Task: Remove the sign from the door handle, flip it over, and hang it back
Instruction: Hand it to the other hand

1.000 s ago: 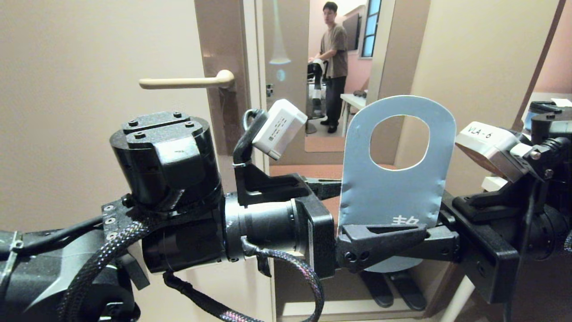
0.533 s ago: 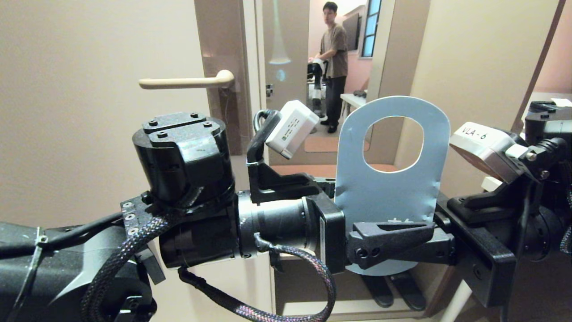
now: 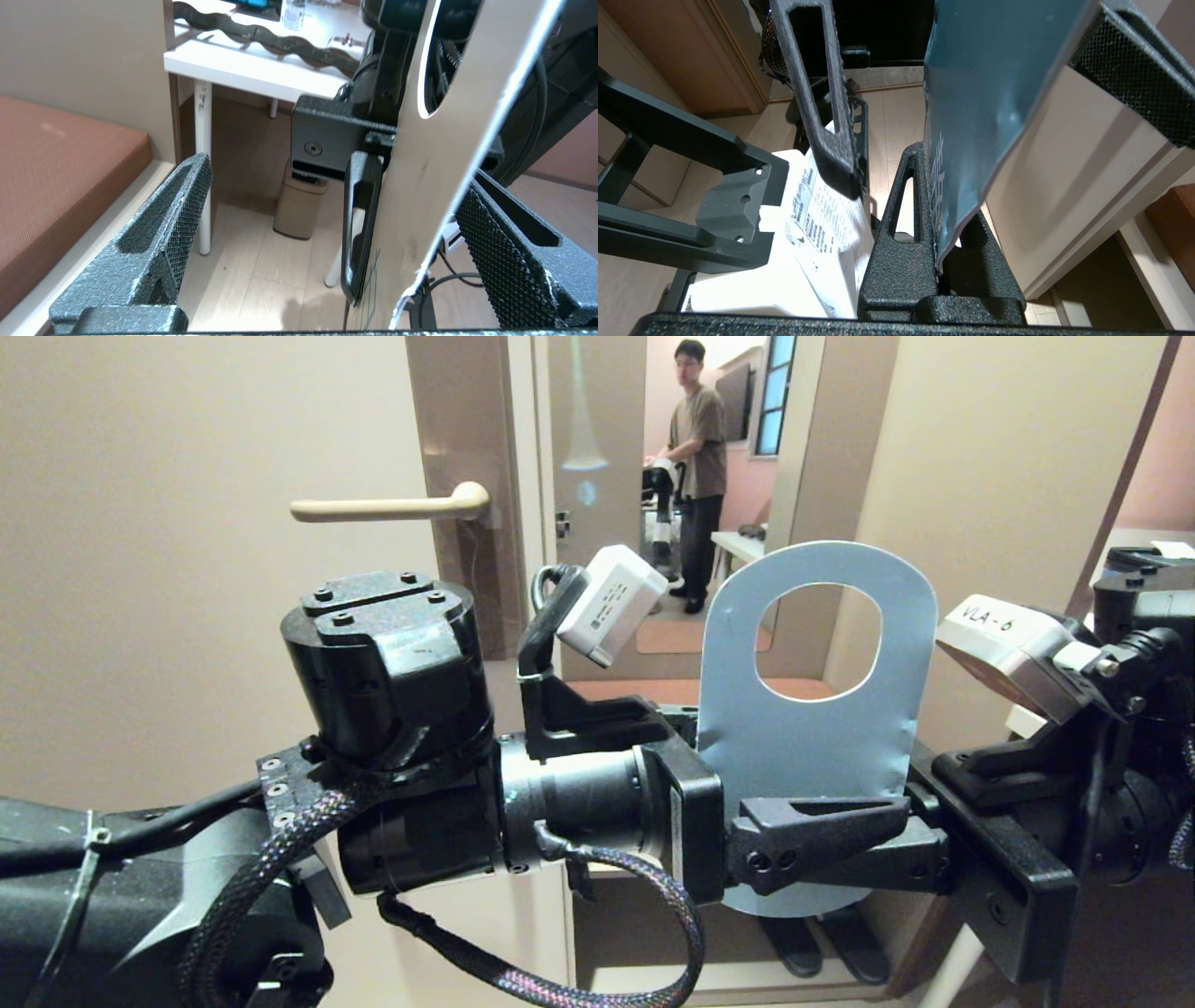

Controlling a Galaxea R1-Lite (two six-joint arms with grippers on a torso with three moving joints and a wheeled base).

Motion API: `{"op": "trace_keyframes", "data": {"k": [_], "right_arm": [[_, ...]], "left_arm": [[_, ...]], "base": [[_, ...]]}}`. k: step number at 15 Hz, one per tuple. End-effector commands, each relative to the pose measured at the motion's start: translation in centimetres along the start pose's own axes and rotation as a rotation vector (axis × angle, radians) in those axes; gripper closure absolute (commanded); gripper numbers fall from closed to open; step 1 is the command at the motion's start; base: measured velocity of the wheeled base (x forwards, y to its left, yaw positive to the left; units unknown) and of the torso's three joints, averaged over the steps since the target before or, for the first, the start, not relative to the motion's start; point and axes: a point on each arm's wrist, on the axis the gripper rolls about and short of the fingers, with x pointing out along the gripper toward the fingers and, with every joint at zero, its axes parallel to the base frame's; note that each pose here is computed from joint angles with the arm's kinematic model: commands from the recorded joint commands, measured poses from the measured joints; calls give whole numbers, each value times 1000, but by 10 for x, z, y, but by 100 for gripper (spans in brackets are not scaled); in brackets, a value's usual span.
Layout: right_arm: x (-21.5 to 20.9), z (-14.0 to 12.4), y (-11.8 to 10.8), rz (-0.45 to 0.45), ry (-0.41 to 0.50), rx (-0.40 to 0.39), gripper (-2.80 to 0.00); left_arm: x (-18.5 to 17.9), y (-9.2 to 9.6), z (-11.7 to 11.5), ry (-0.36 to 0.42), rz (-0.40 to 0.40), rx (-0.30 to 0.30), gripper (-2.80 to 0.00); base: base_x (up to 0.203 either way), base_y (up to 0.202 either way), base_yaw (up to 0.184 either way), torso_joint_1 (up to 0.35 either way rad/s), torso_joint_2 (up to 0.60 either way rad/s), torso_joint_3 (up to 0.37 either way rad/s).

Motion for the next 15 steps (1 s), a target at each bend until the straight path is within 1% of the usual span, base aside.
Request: {"op": "trace_keyframes", "data": {"k": [1,7,10,15], "right_arm": [[0,0,1,6,-2,-4,0],[0,0,1,4,-1,0,0],[0,0,1,4,-2,-1,0],[0,0,0,5,-2,0,0]], "left_arm": [[1,1,-1,-7,-5,2,0],[1,0,1,-15,-6,3,0],[0,0,2,-19,-7,-15,0],[0,-1,2,-20,-8,-14,0]], "base": [[0,0,0,0,0,0],[0,0,0,0,0,0],[0,0,0,0,0,0],[0,0,0,0,0,0]]}}
